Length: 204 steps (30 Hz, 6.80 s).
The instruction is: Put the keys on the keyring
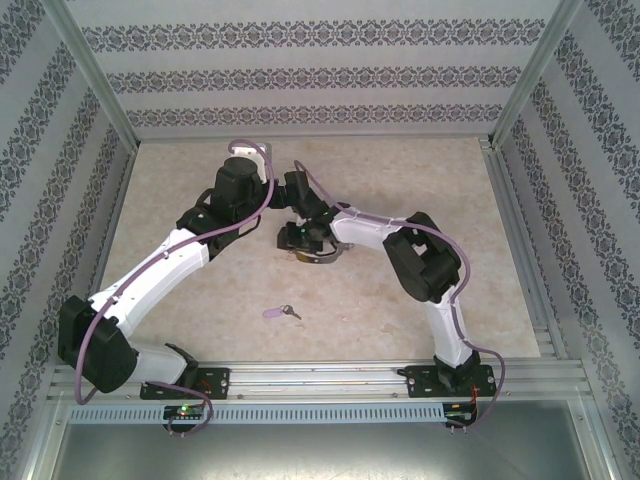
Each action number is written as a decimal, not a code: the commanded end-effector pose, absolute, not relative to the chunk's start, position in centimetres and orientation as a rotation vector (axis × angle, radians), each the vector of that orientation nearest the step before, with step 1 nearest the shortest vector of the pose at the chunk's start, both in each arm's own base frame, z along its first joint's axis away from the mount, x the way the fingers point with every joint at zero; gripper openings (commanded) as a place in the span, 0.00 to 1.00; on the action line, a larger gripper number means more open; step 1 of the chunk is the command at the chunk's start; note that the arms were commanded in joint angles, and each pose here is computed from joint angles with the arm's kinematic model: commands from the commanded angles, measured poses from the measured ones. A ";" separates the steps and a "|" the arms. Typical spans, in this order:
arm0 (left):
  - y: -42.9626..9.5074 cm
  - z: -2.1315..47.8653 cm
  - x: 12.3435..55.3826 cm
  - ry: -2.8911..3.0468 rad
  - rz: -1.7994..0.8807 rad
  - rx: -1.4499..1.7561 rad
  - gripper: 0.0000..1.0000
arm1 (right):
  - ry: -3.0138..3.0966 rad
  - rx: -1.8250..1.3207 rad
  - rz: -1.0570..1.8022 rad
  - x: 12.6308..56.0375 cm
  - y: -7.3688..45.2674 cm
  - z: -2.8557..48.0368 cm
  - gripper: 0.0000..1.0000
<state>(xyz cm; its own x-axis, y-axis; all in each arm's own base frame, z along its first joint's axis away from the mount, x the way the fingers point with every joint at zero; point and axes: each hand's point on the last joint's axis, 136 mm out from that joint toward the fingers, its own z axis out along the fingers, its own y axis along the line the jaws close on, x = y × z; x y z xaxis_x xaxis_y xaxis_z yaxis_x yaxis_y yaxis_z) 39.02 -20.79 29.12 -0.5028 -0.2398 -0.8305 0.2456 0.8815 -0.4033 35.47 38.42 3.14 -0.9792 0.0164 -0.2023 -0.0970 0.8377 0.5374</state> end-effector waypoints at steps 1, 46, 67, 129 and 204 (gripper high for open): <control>-20.7 30.1 38.8 1.978 -0.615 0.015 1.00 | 2.801 -0.074 0.946 34.8 42.1 4.0 0.46; -23.6 17.6 36.4 2.362 -0.591 0.220 1.00 | 2.486 -0.117 0.757 35.4 24.6 14.3 0.98; -27.9 4.2 29.9 2.561 -0.156 0.868 0.76 | 2.318 0.364 1.134 35.9 16.3 11.2 0.93; -33.9 7.6 31.5 2.387 -0.208 1.005 0.44 | 2.464 0.204 0.931 34.2 21.4 6.9 0.84; -29.5 4.2 34.2 2.438 -0.056 0.936 0.36 | 2.380 0.455 0.709 33.7 9.7 9.7 0.84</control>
<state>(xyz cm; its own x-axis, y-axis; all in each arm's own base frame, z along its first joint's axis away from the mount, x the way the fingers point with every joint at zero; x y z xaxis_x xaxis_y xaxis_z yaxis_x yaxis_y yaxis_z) 34.20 -31.07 5.46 -0.5849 0.6211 -0.5217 0.6597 0.7385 0.1396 32.72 9.41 8.62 -0.7707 0.4830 -0.4156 0.1772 0.7890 0.5883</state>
